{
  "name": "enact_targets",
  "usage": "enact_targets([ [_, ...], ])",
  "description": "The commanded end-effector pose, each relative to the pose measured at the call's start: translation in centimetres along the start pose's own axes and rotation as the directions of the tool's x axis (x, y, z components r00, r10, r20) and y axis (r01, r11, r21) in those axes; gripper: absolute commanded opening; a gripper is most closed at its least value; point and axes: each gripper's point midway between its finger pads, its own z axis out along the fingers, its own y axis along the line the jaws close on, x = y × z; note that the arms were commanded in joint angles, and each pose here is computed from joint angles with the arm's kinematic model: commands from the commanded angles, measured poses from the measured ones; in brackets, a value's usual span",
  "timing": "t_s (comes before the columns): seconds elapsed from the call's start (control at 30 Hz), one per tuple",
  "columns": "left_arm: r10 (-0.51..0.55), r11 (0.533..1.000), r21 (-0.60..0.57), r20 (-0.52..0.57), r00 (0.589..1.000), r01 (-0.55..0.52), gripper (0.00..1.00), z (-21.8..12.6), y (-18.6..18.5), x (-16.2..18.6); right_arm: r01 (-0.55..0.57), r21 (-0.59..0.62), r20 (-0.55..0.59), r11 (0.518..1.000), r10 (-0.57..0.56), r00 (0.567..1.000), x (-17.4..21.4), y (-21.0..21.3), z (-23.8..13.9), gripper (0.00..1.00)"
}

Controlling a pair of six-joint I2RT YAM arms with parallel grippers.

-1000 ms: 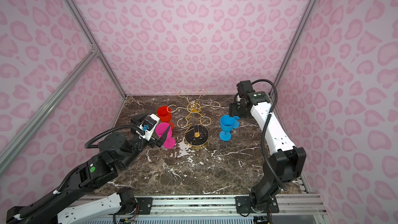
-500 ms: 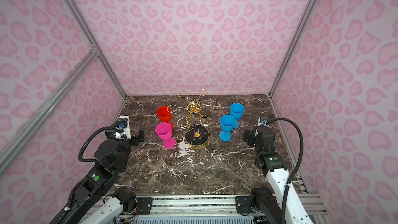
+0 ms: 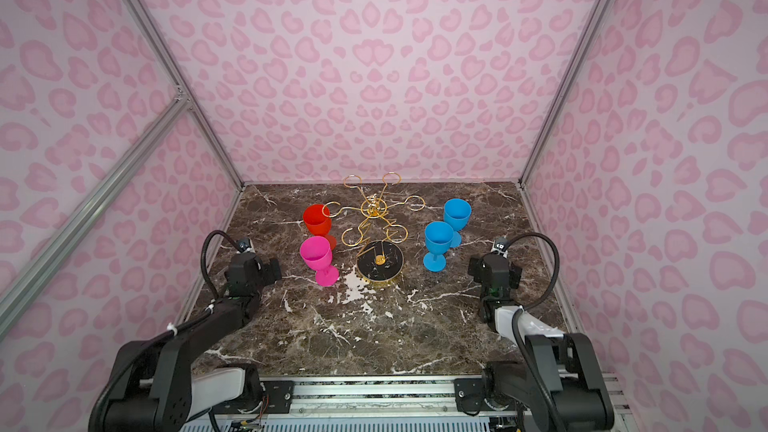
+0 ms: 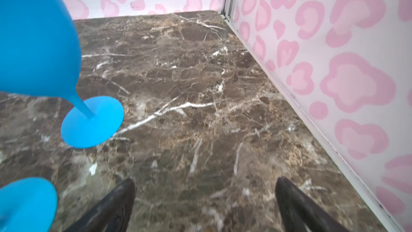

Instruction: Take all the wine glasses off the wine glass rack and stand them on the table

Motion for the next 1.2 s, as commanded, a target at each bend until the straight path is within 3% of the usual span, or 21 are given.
enact_targets([
  [0.0,-0.064,0.997,0.057,0.196,0.979,0.054,0.97,0.8,-1.3,-5.0,-0.029,-0.047,0.15,0.998,0.036,0.988,-3.2,1.1,0.9,1.0],
  [0.1,-0.037,0.992,0.126,0.195,0.98,0.012,0.97,1.5,-2.6,-4.4,0.001,-0.061,0.234,0.998,0.013,0.972,-2.2,2.1,1.2,1.0],
  [0.17,-0.049,0.986,0.167,0.252,0.966,0.006,0.97,0.7,-2.8,-4.0,0.03,-0.045,0.169,0.999,-0.022,0.985,-1.4,2.3,1.3,1.0],
  [0.2,-0.069,0.984,0.18,0.295,0.953,0.016,0.97,0.3,-2.7,-3.9,0.011,-0.036,0.231,0.999,-0.002,0.973,-2.0,2.1,1.1,1.0],
  [0.3,-0.026,0.978,0.206,0.236,0.971,-0.024,0.97,1.0,-3.6,-3.4,-0.006,0.0,0.144,1.0,0.006,0.99,-1.5,1.4,2.0,1.0],
  [0.33,-0.024,0.977,0.211,0.241,0.97,-0.028,0.97,0.9,-3.7,-3.6,-0.014,0.003,0.185,1.0,0.013,0.983,-1.7,1.4,1.7,1.0],
  [0.37,-0.026,0.977,0.212,0.247,0.969,-0.028,0.97,0.9,-3.7,-3.5,-0.015,0.001,0.22,1.0,0.014,0.975,-2.1,1.5,1.5,1.0],
  [0.47,-0.021,0.978,0.208,0.238,0.971,-0.03,0.97,0.9,-3.6,-3.5,0.0,0.006,0.156,1.0,-0.001,0.988,-1.6,1.5,1.7,1.0],
  [0.57,-0.022,0.978,0.205,0.247,0.969,-0.03,0.97,0.9,-3.6,-3.6,-0.013,0.006,0.21,1.0,0.011,0.978,-2.0,1.5,1.5,1.0],
  [0.7,-0.021,0.978,0.207,0.247,0.969,-0.031,0.97,0.8,-3.7,-3.5,0.011,0.009,0.162,1.0,-0.012,0.987,-1.8,1.8,1.6,1.0],
  [1.0,-0.021,0.978,0.207,0.247,0.969,-0.031,0.97,0.8,-3.7,-3.6,0.009,0.014,0.168,1.0,-0.011,0.986,-1.9,1.7,1.7,1.0],
  [1.17,-0.021,0.978,0.207,0.247,0.969,-0.031,0.97,0.8,-3.7,-3.5,0.003,-0.033,0.141,0.999,0.002,0.99,-1.6,1.9,2.2,1.0],
])
